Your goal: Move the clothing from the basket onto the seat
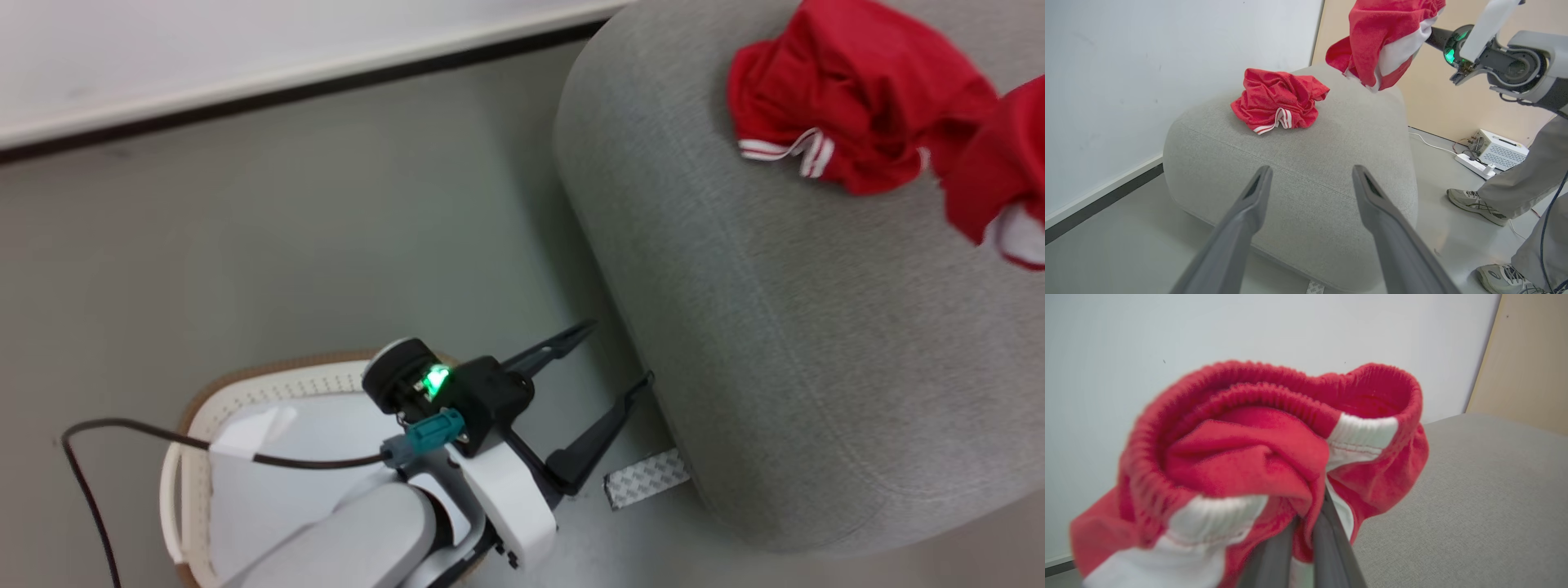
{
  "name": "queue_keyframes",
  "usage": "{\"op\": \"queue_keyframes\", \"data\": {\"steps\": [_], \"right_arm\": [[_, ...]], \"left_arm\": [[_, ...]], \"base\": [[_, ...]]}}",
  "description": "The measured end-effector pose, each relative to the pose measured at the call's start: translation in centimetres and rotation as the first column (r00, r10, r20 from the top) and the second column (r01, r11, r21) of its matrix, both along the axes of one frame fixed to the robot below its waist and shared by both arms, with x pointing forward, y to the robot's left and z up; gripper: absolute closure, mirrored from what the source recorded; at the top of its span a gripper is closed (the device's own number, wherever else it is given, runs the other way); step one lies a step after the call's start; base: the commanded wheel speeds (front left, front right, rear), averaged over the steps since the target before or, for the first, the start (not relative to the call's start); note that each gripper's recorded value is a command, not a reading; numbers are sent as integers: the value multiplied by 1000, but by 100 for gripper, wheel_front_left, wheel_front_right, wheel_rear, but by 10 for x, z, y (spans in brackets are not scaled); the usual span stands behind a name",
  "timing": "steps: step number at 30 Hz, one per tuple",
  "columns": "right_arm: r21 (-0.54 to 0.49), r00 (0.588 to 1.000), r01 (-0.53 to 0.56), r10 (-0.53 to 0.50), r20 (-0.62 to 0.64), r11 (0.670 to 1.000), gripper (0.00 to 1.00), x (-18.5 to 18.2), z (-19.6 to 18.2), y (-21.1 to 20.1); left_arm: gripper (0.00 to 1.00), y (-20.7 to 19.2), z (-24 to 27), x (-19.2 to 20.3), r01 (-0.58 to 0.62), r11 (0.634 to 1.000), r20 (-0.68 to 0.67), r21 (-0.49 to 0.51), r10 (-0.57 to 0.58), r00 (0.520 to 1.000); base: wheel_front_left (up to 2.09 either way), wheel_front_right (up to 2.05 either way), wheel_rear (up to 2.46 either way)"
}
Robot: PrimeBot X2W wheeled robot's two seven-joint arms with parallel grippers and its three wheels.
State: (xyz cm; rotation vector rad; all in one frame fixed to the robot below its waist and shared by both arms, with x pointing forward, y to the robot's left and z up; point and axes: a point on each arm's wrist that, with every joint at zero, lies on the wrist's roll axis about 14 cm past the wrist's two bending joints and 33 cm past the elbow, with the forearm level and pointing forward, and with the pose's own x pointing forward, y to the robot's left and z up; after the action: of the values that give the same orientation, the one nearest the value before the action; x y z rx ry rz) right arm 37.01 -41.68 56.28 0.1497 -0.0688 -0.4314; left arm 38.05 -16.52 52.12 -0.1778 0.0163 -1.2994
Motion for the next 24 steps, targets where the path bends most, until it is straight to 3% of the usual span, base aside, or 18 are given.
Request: {"op": "queue_keyframes", "data": {"steps": [6,12,17,20,22,24], "right_arm": [[27,987,72,-67,-143,997,100,31,-29,-40],[48,944,112,-91,-317,993,100,61,-67,-63],[110,855,143,-66,-515,984,100,68,-116,-67],[129,765,172,-49,-643,977,98,58,-146,-68],[145,733,186,-39,-679,972,61,53,-158,-65],[152,731,187,-34,-681,971,47,54,-159,-63]], "left_arm": [[0,22,-34,33,-55,997,-46,52,58,997],[0,41,-71,48,-88,990,-104,106,99,990],[0,52,-83,58,-123,985,-118,120,137,984],[0,55,-86,62,-139,983,-125,118,153,980],[0,56,-88,63,-143,983,-129,118,158,979],[0,57,-87,63,-148,982,-124,118,162,979]], "base": [[0,0,0],[0,0,0],[0,0,0],[0,0,0],[0,0,0],[0,0,0]]}}
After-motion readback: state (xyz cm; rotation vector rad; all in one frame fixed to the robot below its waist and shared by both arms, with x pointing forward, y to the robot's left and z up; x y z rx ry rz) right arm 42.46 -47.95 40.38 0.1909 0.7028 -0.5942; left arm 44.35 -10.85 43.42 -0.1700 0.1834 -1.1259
